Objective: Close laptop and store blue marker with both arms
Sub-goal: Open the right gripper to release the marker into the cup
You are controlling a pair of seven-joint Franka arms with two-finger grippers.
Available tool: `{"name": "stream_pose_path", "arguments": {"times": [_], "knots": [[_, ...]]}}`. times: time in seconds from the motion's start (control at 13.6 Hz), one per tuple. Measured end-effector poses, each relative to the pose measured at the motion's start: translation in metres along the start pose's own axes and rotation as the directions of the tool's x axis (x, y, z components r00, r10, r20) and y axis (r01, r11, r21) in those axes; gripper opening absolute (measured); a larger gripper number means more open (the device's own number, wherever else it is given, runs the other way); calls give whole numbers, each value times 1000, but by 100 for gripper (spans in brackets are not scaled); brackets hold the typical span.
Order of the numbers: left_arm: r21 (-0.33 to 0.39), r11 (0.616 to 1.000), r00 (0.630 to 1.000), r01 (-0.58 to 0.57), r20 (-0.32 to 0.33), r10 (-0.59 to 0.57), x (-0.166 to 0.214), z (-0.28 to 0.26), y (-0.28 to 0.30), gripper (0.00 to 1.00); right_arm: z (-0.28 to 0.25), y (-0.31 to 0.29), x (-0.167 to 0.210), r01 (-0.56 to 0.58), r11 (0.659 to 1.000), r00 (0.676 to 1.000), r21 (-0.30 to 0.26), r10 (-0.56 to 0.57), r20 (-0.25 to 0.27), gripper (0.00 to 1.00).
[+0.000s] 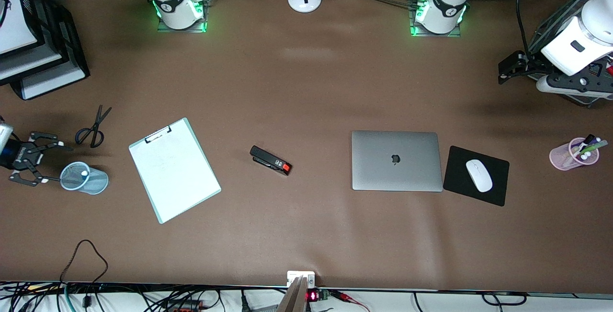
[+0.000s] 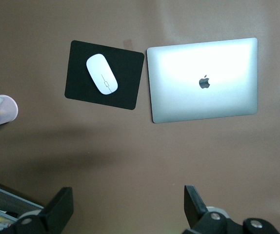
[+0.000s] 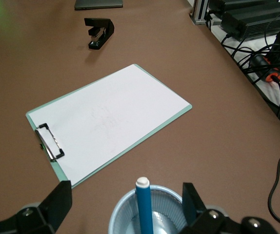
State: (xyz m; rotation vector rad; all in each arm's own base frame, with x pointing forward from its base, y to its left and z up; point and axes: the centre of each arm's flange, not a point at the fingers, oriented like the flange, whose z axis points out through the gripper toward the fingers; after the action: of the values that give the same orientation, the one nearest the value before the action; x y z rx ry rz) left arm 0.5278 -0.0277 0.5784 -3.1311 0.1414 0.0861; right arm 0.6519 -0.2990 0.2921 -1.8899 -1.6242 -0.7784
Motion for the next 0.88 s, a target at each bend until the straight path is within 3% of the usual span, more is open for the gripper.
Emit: {"name": "stream_pose_path", "arguments": {"times": [0.37, 0.66, 0.88], "knots": [[0, 1000, 1000, 0, 0, 0, 0, 0, 0, 100, -31, 3, 92, -46, 999, 994, 14, 44, 101, 100], [0, 1000, 1000, 0, 0, 0, 0, 0, 0, 100, -25, 4, 142, -110, 993, 987, 41, 104, 125, 100], [0, 1000, 1000, 0, 0, 0, 0, 0, 0, 100, -15, 6, 188, -154, 987, 971, 46, 143, 190, 100]]}}
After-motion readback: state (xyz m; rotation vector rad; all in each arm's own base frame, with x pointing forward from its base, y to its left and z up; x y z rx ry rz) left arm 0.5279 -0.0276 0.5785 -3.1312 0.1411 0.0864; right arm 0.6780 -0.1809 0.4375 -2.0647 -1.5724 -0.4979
